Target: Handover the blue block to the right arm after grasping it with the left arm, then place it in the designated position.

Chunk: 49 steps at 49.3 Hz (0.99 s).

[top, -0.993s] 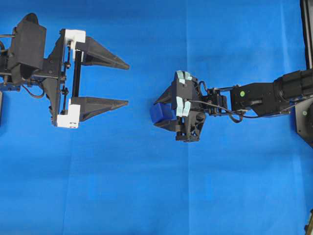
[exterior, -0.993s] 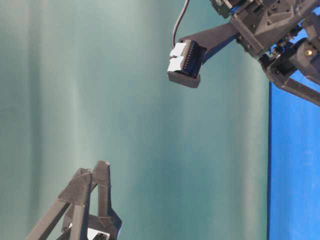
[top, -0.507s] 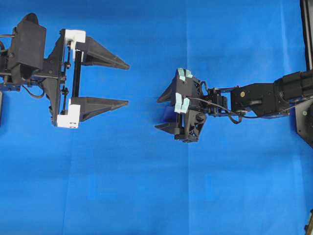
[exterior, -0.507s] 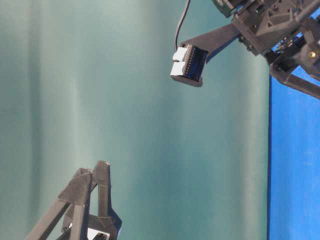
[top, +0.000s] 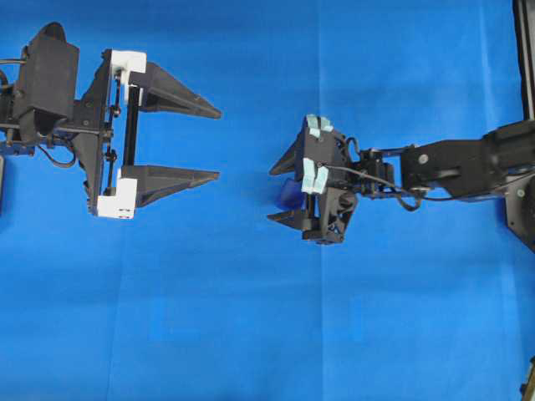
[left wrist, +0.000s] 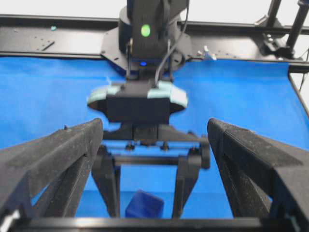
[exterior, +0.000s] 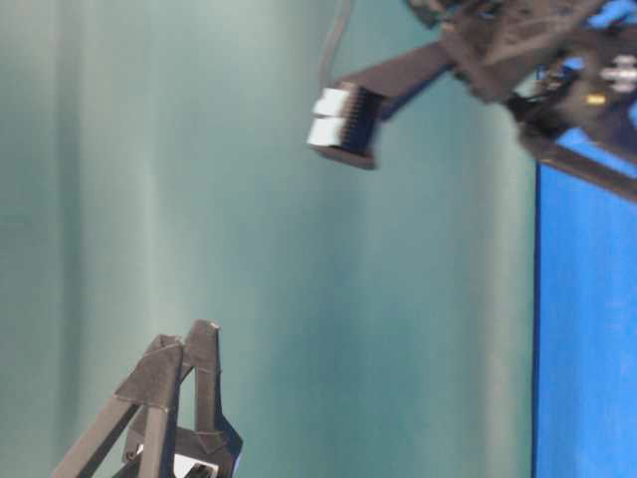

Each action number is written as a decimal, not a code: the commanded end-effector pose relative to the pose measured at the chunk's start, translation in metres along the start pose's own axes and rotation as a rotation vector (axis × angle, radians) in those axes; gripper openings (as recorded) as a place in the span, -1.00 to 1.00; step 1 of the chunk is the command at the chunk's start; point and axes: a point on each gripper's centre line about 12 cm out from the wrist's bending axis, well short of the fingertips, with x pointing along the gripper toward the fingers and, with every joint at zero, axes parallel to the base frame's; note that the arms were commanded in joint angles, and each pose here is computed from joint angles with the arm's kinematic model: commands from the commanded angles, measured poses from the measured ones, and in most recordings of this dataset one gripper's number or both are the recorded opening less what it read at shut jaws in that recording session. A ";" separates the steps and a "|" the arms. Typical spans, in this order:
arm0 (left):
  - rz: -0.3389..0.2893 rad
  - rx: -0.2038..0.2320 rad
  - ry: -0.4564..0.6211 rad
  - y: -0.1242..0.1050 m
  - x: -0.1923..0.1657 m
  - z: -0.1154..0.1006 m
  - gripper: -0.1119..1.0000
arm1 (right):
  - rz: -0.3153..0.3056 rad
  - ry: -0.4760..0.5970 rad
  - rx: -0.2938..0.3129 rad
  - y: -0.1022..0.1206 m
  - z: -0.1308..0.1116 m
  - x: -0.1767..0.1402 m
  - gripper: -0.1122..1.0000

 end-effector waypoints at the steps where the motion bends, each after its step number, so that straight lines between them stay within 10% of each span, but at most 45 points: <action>1: -0.003 0.000 -0.043 -0.001 -0.002 0.015 0.87 | 0.019 -0.052 -0.009 0.009 0.025 -0.019 0.87; 49: -0.003 -0.001 -0.043 -0.001 -0.002 0.015 0.87 | 0.045 -0.293 -0.147 0.027 0.101 -0.201 0.87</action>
